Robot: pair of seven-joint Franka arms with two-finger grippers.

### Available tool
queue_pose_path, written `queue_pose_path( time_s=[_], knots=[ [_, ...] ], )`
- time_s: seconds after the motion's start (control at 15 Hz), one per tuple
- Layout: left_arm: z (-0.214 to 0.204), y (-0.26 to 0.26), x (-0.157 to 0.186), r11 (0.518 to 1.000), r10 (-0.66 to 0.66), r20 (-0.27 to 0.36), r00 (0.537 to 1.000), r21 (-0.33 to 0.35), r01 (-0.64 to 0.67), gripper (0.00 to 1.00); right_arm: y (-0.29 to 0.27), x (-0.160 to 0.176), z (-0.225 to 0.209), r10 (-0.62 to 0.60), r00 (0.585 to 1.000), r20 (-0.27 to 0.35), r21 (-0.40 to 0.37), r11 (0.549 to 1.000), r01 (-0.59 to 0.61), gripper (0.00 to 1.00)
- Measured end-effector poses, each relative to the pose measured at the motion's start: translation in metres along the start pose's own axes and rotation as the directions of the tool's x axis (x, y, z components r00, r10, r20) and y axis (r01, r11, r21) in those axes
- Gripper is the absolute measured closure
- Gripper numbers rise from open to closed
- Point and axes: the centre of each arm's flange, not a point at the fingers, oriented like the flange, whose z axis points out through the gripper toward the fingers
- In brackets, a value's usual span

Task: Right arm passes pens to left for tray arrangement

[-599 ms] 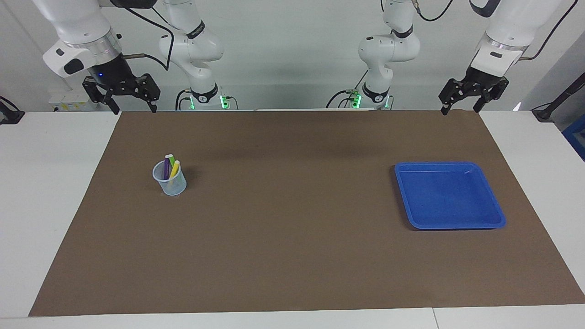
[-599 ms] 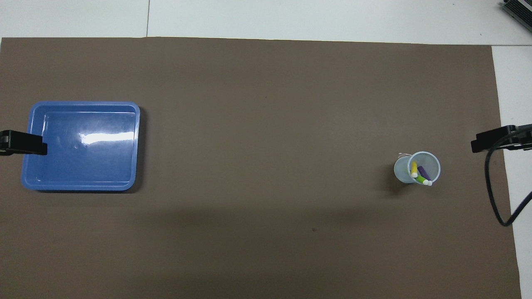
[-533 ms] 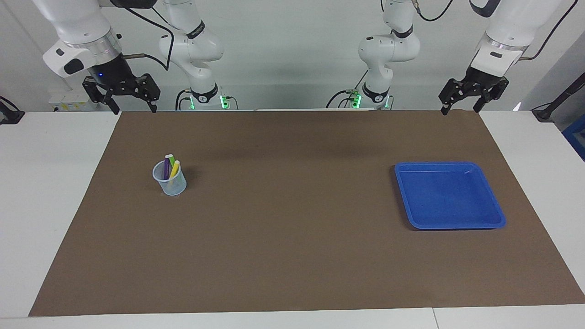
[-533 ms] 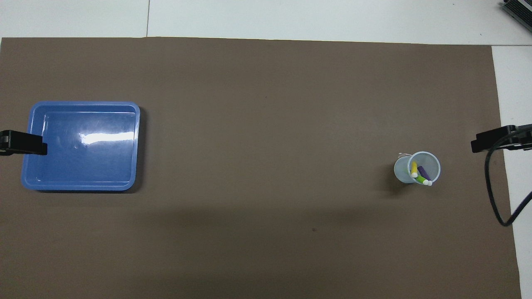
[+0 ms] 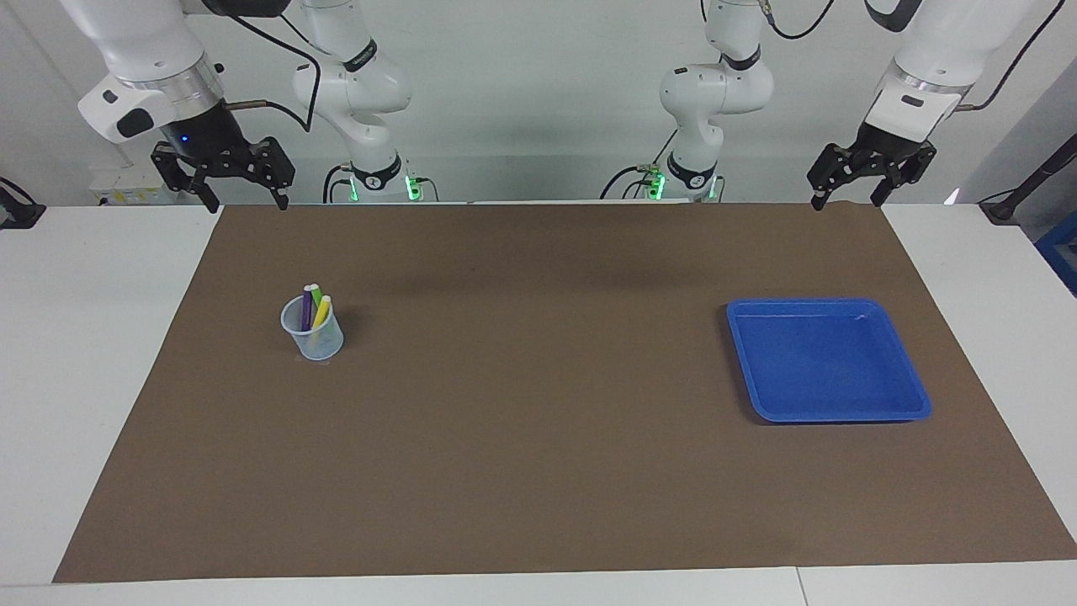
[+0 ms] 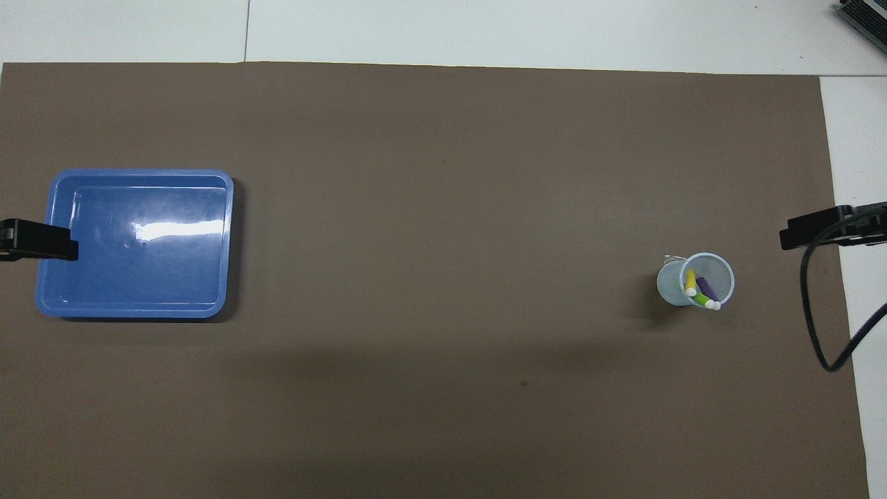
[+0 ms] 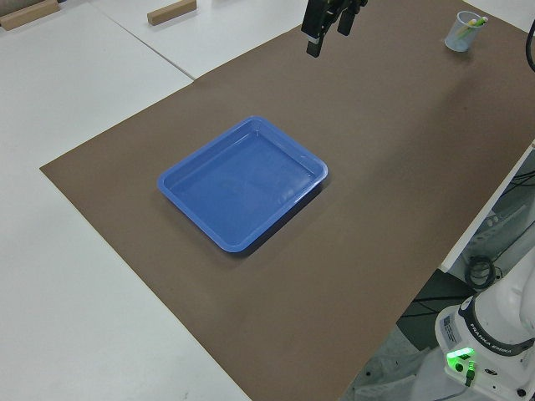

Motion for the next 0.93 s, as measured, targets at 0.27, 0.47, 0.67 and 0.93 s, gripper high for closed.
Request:
queue_pose_path(
  time_s=[0.27,0.47,0.67,0.93],
  knots=[
    [0.0,-0.001,0.0,1.0,-0.002,0.0,1.0,0.0,0.002,0.0,-0.001,-0.003,0.03,-0.075,0.997,-0.028,-0.003,0.997,0.075,0.0],
    [-0.005,-0.001,-0.003,1.0,-0.001,-0.009,1.0,0.0,0.001,0.0,-0.001,-0.014,0.058,-0.097,0.995,-0.034,-0.004,0.995,0.097,0.0],
    [-0.008,0.0,-0.005,1.0,0.001,-0.016,1.0,0.0,-0.001,0.0,-0.002,-0.019,0.086,-0.099,0.994,-0.034,-0.004,0.995,0.099,0.09],
    [-0.008,0.001,-0.005,1.0,0.003,-0.015,1.0,0.001,-0.003,0.0,-0.002,-0.023,0.136,-0.1,0.995,-0.008,0.0,0.995,0.1,0.2]
  ],
)
